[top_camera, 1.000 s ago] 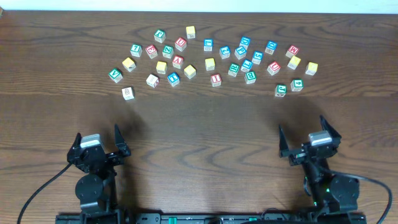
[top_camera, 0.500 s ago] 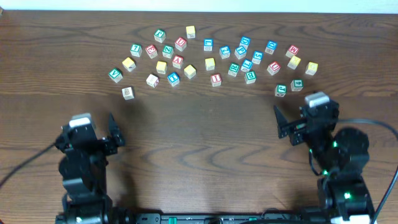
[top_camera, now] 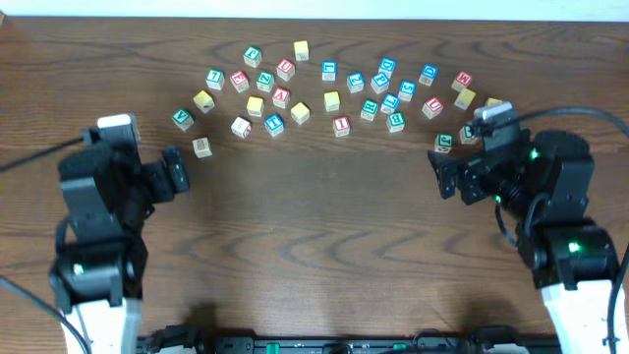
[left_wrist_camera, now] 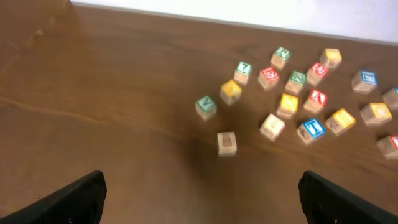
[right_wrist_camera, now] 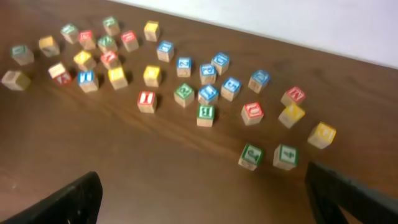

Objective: Spell out CORL
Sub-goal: 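Raise both arms and move grippers forward over the block pile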

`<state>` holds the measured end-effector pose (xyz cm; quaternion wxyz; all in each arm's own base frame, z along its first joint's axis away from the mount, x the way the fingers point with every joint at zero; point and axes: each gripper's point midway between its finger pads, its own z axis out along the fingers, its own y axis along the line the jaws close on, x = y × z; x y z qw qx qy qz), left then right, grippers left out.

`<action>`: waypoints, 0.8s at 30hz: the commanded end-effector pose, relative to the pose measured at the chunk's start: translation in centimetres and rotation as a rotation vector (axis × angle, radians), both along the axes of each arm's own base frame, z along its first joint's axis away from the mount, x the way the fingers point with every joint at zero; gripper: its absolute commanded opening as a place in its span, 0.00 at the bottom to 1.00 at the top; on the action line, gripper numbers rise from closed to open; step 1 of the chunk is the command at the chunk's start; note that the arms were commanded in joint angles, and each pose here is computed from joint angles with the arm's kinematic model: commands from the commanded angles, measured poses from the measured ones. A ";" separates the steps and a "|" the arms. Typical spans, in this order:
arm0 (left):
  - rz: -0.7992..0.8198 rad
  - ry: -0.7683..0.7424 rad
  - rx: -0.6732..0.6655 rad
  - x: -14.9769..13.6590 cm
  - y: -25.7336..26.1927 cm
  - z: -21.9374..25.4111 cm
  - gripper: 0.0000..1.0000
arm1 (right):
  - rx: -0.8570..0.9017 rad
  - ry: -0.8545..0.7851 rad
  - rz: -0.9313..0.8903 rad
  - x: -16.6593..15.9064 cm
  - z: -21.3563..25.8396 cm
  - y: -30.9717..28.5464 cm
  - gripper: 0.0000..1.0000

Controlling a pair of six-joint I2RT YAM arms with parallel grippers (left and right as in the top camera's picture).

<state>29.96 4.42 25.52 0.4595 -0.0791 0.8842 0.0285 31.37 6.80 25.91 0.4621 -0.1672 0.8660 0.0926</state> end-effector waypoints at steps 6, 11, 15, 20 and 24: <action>-0.058 0.117 -0.042 2.5 -0.8 2.8 0.97 | -0.006 0.103 0.020 1.5 1.4 0.4 0.99; -0.065 0.214 -0.066 3.7 -0.8 3.0 0.98 | -0.013 0.209 0.021 2.5 1.1 0.5 0.99; -0.075 0.298 -0.092 4.5 -1.0 2.9 0.97 | -0.014 0.287 0.026 3.3 0.8 0.7 0.99; -0.085 0.394 -0.123 4.9 -1.2 1.6 0.97 | -0.017 0.324 0.025 4.3 0.3 0.8 0.99; -0.083 0.424 -0.127 5.3 -1.1 0.6 0.98 | -0.022 0.314 0.020 4.9 0.2 0.7 0.99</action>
